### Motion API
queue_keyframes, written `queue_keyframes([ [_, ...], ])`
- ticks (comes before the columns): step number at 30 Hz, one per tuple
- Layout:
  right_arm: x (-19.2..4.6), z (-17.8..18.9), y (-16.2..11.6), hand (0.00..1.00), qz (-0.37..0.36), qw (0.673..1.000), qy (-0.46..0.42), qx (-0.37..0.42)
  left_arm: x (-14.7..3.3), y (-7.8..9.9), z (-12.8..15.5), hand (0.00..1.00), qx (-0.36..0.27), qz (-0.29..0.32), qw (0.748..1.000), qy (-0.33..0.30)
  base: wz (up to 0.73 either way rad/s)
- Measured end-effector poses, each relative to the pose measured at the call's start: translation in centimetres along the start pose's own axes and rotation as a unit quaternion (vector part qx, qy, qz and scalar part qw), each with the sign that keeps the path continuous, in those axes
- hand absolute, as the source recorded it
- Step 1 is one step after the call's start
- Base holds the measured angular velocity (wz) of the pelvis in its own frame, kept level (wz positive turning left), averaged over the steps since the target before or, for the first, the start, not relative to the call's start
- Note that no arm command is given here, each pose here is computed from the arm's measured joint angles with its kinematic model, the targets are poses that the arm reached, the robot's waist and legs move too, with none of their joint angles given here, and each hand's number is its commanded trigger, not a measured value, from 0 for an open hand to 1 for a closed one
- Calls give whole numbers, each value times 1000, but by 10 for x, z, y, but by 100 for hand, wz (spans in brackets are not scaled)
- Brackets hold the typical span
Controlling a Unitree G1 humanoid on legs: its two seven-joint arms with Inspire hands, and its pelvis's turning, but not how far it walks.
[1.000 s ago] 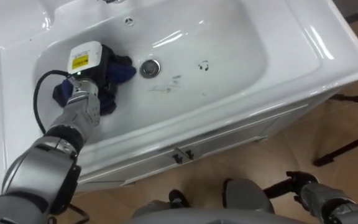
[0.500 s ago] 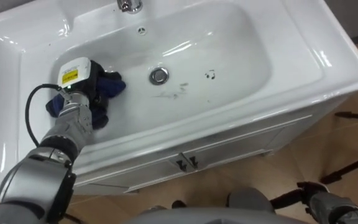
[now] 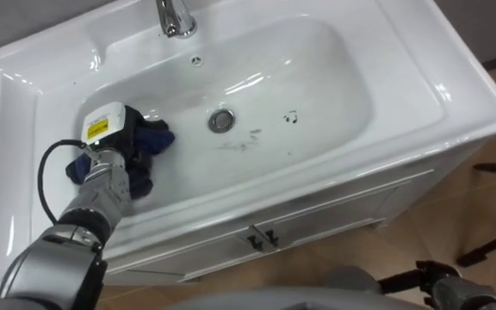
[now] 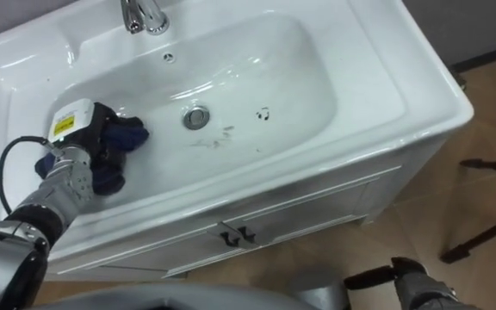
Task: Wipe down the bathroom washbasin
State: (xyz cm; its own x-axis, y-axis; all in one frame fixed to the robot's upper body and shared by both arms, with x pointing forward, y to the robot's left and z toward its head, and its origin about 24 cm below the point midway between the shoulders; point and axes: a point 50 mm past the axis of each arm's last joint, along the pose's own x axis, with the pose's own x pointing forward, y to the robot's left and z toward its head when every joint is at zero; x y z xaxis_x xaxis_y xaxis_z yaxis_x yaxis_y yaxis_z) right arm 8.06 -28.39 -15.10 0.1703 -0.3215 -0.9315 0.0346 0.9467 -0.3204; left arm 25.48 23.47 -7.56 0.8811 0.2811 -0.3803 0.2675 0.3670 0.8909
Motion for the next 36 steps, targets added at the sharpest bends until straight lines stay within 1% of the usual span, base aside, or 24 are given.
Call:
queue_keyframes([
  [3, 0, -2, 2, 0, 1, 1000, 3, -4, 1, -2, 9, 100, -7, -8, 1000, 0, 5],
  [6, 0, -6, 2, 0, -1, 1000, 10, -9, -1, -8, 18, 100, -32, -16, 999, -1, 2],
  [9, 0, -11, 4, 0, -7, 999, 22, -27, -1, -11, 35, 100, -69, -19, 997, -6, 5],
  [10, 0, -12, 6, 0, -8, 999, 27, -29, -2, -15, 44, 100, -88, -25, 996, -10, 6],
  [14, 0, -11, 12, 0, -17, 999, 27, -21, -7, -23, 63, 100, -141, -41, 989, -19, 8],
  [16, 0, -8, 16, 0, -13, 1000, 22, -17, -7, -24, 71, 100, -161, -46, 986, -22, -5],
  [20, 0, -1, 26, 0, 2, 1000, 12, -3, -8, -25, 87, 100, -184, -63, 980, -37, -3],
  [23, -1, 4, 29, 0, 7, 1000, 1, -2, -9, -25, 94, 100, -207, -72, 975, -41, 0],
  [27, -1, 7, 27, 0, 9, 1000, -5, -3, -11, -22, 117, 100, -209, -92, 970, -77, 0],
  [29, -1, 7, 23, 0, 10, 1000, -5, -5, -13, -21, 131, 100, -225, -111, 963, -96, -4],
  [31, 0, 5, 21, 0, 11, 1000, -2, -6, -14, -21, 138, 100, -242, -130, 956, -104, -6],
  [36, 0, -8, 13, 0, 7, 999, 19, -49, -17, -16, 158, 100, -286, -167, 936, -123, -2],
])
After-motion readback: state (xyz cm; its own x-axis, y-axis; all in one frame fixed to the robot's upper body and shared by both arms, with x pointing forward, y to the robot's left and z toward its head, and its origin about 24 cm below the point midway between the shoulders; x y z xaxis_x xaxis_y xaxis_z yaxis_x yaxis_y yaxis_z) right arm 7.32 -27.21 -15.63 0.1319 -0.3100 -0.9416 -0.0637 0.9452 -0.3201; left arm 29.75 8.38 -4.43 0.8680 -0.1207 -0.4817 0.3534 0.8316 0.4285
